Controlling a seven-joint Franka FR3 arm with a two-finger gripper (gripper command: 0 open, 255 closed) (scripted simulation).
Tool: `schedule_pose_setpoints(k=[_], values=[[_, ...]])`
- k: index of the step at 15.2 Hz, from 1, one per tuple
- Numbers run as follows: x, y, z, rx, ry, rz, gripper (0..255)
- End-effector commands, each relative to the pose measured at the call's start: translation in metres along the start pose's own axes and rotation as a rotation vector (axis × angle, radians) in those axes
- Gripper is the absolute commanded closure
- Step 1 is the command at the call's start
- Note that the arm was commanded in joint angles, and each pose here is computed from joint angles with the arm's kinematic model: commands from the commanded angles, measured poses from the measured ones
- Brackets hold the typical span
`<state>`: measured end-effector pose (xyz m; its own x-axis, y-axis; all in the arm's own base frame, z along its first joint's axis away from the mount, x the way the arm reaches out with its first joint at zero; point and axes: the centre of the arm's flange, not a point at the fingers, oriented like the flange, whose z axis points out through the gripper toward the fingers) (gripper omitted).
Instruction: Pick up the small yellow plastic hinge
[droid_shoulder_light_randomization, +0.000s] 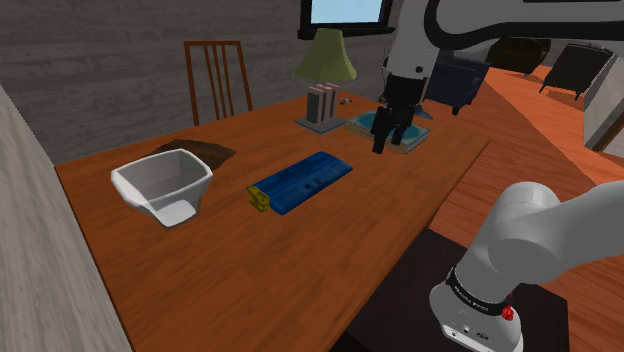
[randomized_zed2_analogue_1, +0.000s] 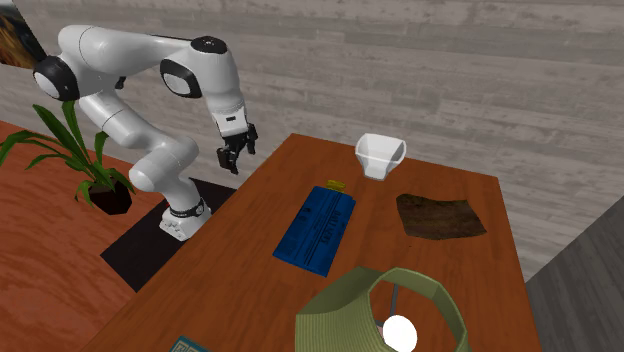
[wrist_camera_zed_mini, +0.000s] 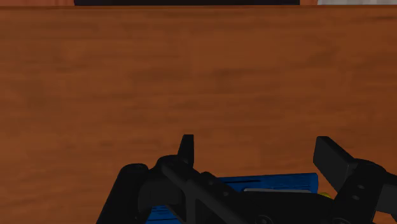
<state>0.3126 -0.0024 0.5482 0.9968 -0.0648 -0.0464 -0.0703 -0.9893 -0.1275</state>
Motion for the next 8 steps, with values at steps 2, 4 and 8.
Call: schedule_pose_setpoints(k=[2, 4, 8], values=[[0.009, -0.009, 0.006, -0.005, 0.001, 0.000, 0], [0.027, -0.025, 0.017, -0.015, 0.002, 0.000, 0], [0.063, -0.059, 0.040, -0.036, 0.005, 0.000, 0]])
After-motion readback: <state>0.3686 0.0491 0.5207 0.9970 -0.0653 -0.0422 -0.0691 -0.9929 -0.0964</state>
